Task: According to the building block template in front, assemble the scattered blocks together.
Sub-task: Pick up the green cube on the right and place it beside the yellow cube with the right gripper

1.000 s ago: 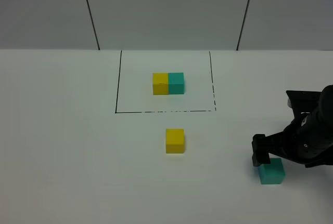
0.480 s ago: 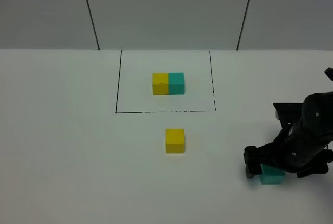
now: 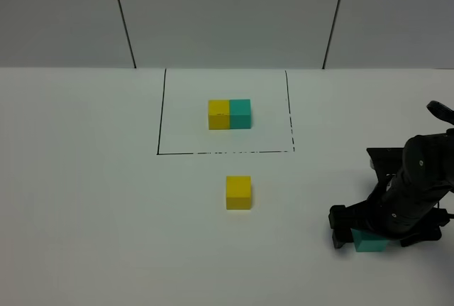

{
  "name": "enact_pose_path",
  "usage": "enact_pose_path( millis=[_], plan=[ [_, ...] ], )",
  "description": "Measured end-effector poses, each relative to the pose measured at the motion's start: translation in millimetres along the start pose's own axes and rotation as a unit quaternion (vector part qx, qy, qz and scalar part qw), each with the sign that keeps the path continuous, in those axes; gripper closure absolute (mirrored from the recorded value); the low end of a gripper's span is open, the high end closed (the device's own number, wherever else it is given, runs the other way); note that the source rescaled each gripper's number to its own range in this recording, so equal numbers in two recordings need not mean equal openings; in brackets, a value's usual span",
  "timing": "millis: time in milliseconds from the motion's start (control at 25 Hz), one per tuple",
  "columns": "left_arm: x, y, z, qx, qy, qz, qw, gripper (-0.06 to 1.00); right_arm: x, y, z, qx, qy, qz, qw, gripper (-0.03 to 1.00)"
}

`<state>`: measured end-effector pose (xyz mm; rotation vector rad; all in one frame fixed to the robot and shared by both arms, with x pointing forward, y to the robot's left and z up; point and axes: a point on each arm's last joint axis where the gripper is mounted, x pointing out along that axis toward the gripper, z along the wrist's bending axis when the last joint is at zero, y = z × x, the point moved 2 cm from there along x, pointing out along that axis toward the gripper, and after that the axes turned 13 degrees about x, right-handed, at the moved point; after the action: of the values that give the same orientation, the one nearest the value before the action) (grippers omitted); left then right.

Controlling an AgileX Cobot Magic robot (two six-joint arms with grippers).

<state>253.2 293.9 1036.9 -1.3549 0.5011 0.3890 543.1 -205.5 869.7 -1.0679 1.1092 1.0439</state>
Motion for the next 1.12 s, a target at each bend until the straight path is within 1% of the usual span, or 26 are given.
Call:
enact_pose_path(
  millis=[200,240,280,320,360,400,440,520,560,680,760,840,920,1000,1040,1120],
  plan=[
    [0,0,0,0.0,0.0,0.0,1.0,0.46,1,0,0,-0.002,0.001,0.002,1.0,-0.02],
    [0,0,0,0.0,0.0,0.0,1.0,0.46,1,0,0,-0.003,0.002,0.003,1.0,0.01],
    [0,0,0,0.0,0.0,0.0,1.0,0.46,1,0,0,-0.005,0.003,0.004,1.0,0.05],
    [0,0,0,0.0,0.0,0.0,1.0,0.46,1,0,0,-0.007,0.005,0.005,1.0,0.12],
    [0,0,0,0.0,0.0,0.0,1.0,0.46,1,0,-1,-0.01,0.007,0.006,1.0,0.19],
    [0,0,0,0.0,0.0,0.0,1.0,0.46,1,1,-1,-0.013,0.008,0.008,1.0,0.31],
    [0,0,0,0.0,0.0,0.0,1.0,0.46,1,2,-1,-0.014,0.01,0.012,1.0,0.47],
    [0,0,0,0.0,0.0,0.0,1.0,0.46,2,3,-2,-0.017,0.011,0.017,1.0,0.85],
    [0,0,0,0.0,0.0,-0.001,1.0,0.46,2,3,-2,-0.019,0.011,0.019,1.0,0.97],
    [0,0,0,0.0,0.0,-0.001,1.0,0.46,1,3,-1,-0.049,0.011,0.023,0.998,0.96],
    [0,0,0,0.0,0.0,-0.002,1.0,0.46,-1,-1,1,-0.087,0.012,0.037,0.995,0.96],
    [0,0,0,0.0,0.0,-0.002,1.0,0.46,-8,-9,6,-0.134,0.011,0.05,0.99,0.96],
    [-1,0,0,0.0,0.0,-0.002,1.0,0.46,-21,-20,16,-0.197,0.006,0.049,0.979,0.96],
    [-1,0,0,0.0,0.0,-0.002,1.0,0.46,-37,-33,29,-0.274,0.008,0.038,0.961,0.96],
    [-1,0,0,0.0,0.0,-0.002,1.0,0.46,-43,-37,35,-0.324,0.016,0.031,0.946,0.96],
    [-1,0,0,0.0,0.0,-0.002,1.0,0.46,-55,-44,47,-0.428,0.036,0.02,0.903,0.96]
  ],
)
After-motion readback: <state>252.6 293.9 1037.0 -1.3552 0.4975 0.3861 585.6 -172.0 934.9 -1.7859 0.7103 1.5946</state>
